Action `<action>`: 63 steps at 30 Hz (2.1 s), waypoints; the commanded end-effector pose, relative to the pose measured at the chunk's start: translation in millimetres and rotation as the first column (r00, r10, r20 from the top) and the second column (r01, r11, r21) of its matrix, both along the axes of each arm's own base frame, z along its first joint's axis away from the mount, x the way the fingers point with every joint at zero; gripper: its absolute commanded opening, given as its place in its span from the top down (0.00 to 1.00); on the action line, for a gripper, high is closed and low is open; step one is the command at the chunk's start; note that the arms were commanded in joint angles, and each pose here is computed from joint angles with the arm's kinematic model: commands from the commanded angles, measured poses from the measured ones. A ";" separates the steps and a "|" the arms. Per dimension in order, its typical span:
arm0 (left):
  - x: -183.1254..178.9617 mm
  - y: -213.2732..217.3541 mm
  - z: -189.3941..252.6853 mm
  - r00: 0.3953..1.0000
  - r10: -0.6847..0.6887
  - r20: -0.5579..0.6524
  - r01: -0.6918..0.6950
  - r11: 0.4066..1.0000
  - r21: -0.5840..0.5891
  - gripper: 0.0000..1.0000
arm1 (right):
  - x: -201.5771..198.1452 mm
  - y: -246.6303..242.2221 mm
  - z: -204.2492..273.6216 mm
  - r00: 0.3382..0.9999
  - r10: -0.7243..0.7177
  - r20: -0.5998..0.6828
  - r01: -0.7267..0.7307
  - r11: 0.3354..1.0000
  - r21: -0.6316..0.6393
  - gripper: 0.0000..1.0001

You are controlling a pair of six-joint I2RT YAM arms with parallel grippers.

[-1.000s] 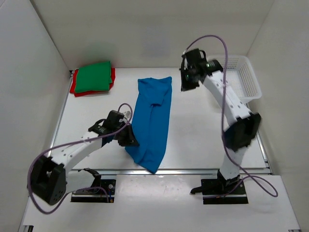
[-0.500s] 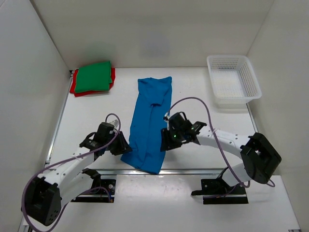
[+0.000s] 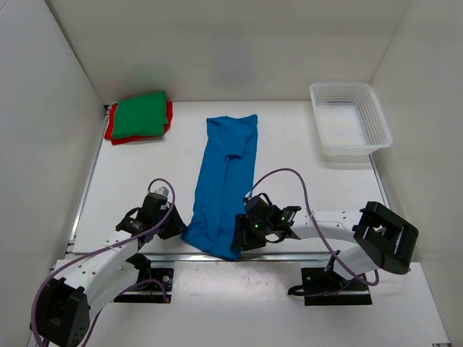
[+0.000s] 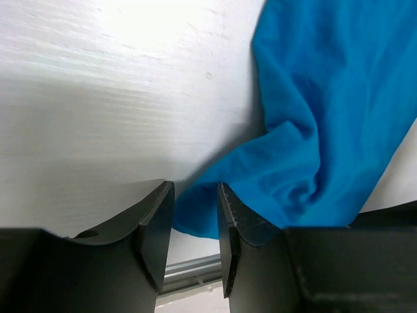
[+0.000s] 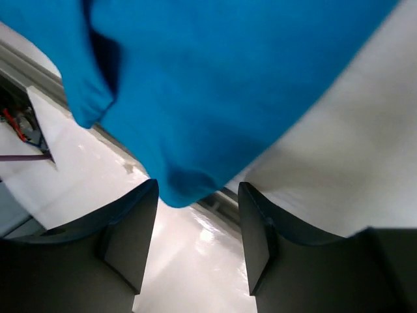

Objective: Fold and stack the t-shirts
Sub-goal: Grab the bottom of the folded rectangular tshirt with both arms, then fold the folded rectangular tshirt in 1/3 of the way

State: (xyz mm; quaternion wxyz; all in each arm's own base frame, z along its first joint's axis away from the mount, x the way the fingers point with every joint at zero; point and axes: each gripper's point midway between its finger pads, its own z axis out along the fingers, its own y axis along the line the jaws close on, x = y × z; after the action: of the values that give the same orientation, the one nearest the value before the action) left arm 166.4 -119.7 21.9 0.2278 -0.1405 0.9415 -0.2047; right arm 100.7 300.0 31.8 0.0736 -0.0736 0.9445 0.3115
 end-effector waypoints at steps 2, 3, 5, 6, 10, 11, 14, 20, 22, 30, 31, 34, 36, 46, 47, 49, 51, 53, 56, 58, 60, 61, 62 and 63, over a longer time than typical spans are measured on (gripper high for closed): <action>-6.7 1.3 -7.5 1.000 0.005 0.000 -0.005 1.000 0.023 0.60 | -10.7 12.7 -10.0 0.999 -0.002 -0.046 0.003 1.000 0.022 0.58; -9.3 1.3 -10.4 1.000 0.013 -0.008 -0.012 1.000 0.016 0.61 | -9.9 16.0 -7.6 0.999 0.004 -0.050 -0.003 0.999 0.033 0.71; -13.5 -0.5 -14.0 1.000 0.006 -0.019 -0.006 1.000 -0.006 0.68 | -12.6 16.1 -8.9 0.998 0.023 -0.055 -0.021 0.999 0.028 0.90; -17.5 0.1 -17.9 0.999 0.010 -0.037 -0.010 1.000 -0.012 0.77 | -9.5 17.8 -4.9 0.999 0.024 -0.042 -0.022 0.999 0.039 1.00; -32.4 -12.8 -16.1 0.995 -0.066 -0.080 0.063 0.997 -0.032 1.00 | -17.6 7.6 0.3 0.997 0.049 -0.063 -0.046 0.998 0.048 1.00; -37.5 -15.4 -15.2 0.992 -0.083 -0.096 0.079 0.996 -0.046 1.00 | -19.4 6.9 4.9 0.995 0.066 -0.069 -0.061 0.996 0.063 0.99; -44.9 -22.2 -5.3 0.984 -0.139 -0.110 0.135 0.990 -0.042 1.00 | -25.2 -3.6 11.3 0.992 0.094 -0.081 -0.089 0.994 0.063 1.00; -55.0 -33.9 17.8 0.965 -0.225 -0.131 0.221 0.974 -0.047 1.00 | -23.1 -14.3 32.5 0.989 0.119 -0.092 -0.108 0.988 0.111 1.00; -49.4 -33.7 24.2 0.968 -0.219 -0.125 0.214 0.976 -0.050 1.00 | -18.2 -14.3 37.2 0.988 0.124 -0.088 -0.114 0.987 0.113 1.00; 13.2 -41.0 67.0 0.981 -0.194 -0.005 0.193 0.978 -0.083 1.00 | 30.8 -19.5 61.3 0.996 0.056 -0.063 -0.043 0.981 0.187 0.99; 24.7 -44.5 70.7 0.979 -0.203 0.006 0.203 0.976 -0.085 1.00 | 41.2 -20.3 67.5 0.998 0.039 -0.057 -0.027 0.978 0.205 1.00; 59.2 -43.1 75.2 0.985 -0.174 0.003 0.174 0.982 -0.076 1.00 | 76.2 -26.2 77.9 1.000 0.008 -0.030 -0.001 0.973 0.231 1.00; 82.7 -44.1 79.7 0.987 -0.161 0.009 0.162 0.984 -0.079 1.00 | 107.3 -23.8 89.7 1.000 0.000 0.003 -0.001 0.973 0.231 1.00; 278.2 -51.5 102.6 0.995 -0.082 0.049 0.088 0.989 -0.121 0.58 | 285.9 -52.4 83.4 0.992 -0.092 0.081 0.082 0.989 0.120 0.88; 286.0 -54.2 84.8 0.995 -0.096 -0.004 0.095 0.984 -0.149 0.52 | 304.9 -54.1 84.2 0.989 -0.107 0.102 0.096 0.990 0.104 0.76; 315.4 -56.2 93.3 0.995 -0.098 0.023 0.100 0.980 -0.175 0.50 | 318.7 -62.7 75.3 0.986 -0.124 0.115 0.123 0.992 0.023 0.66; 319.3 -50.6 85.1 0.995 -0.099 -0.007 0.096 0.981 -0.168 0.49 | 325.3 -66.6 80.7 0.977 -0.152 0.147 0.153 0.988 0.005 0.59; 307.6 -47.9 71.5 0.993 -0.117 -0.031 0.111 0.983 -0.146 0.49 | 313.9 -72.9 71.3 0.976 -0.177 0.124 0.179 0.984 -0.003 0.55; 279.2 -35.6 63.8 0.994 -0.099 -0.043 0.092 0.986 -0.141 0.49 | 295.9 -79.7 72.4 0.966 -0.219 0.136 0.217 0.976 0.023 0.55; 258.9 -28.1 60.1 0.995 -0.093 -0.031 0.090 0.990 -0.105 0.49 | 277.3 -81.2 78.0 0.963 -0.231 0.141 0.226 0.973 0.049 0.55; 235.6 -21.8 54.5 0.996 -0.087 -0.032 0.085 0.996 -0.037 0.48 | 244.8 -82.9 55.8 0.965 -0.249 0.083 0.247 0.969 0.034 0.55; 218.2 -20.1 45.4 0.994 -0.094 -0.049 0.093 0.995 -0.030 0.47 | 243.8 -77.5 56.5 0.960 -0.267 0.086 0.262 0.963 0.067 0.55; 198.3 -20.5 37.1 0.993 -0.091 -0.075 0.090 0.996 -0.020 0.46 | 232.4 -76.3 47.4 0.956 -0.289 0.056 0.284 0.955 0.084 0.55; 191.8 -24.6 33.7 0.993 -0.097 -0.071 0.095 0.995 -0.026 0.46 | 212.3 -74.1 36.4 0.958 -0.288 0.014 0.286 0.955 0.082 0.55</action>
State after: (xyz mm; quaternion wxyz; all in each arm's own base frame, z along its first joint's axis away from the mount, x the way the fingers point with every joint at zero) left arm 365.9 -138.5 35.2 0.1280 -0.1332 0.9577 -0.2206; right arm 326.3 210.5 68.0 0.1201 0.0430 0.9450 0.3011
